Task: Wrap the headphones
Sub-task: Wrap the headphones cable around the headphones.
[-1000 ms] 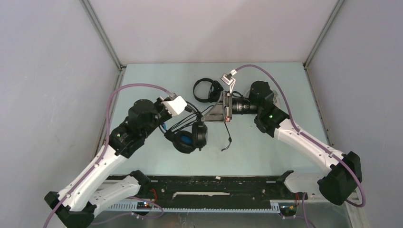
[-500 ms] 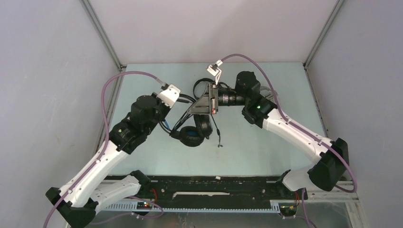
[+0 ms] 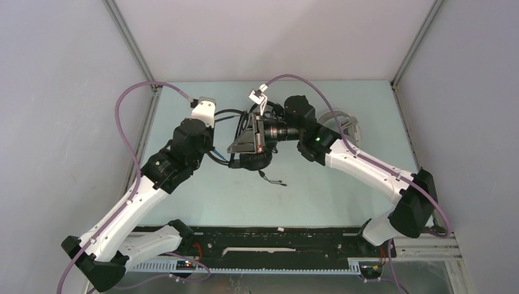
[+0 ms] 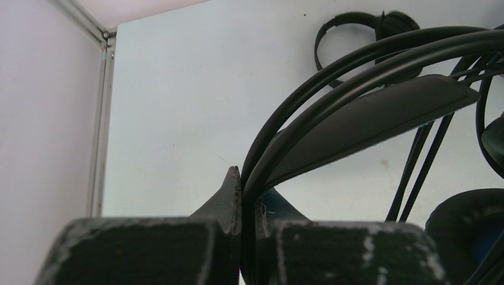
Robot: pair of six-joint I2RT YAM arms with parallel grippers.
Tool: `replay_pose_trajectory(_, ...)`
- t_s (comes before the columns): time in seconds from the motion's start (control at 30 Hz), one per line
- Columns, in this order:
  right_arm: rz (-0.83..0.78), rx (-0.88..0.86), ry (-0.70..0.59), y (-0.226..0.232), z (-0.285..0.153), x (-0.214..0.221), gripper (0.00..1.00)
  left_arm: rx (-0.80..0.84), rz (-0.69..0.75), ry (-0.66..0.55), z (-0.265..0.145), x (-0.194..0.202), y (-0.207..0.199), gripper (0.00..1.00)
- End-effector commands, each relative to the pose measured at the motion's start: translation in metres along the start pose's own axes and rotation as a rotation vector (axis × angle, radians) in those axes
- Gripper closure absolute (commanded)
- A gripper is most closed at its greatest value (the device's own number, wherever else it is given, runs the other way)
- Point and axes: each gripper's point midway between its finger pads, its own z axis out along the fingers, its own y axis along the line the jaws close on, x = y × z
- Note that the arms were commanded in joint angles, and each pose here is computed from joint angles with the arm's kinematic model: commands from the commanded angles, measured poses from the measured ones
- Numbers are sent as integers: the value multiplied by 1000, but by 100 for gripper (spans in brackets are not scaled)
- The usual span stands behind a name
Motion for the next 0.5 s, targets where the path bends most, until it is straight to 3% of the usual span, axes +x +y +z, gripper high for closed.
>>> replay_pose_trajectory(0.0,-89,-5,-21,15,11,-12,86,-95,-283,-161,-8,-57,17,100)
replay_pose_trajectory(0.47,-234,266,-71,-30,19,-7,90,-164,-513,-118,-3,-56,16,100)
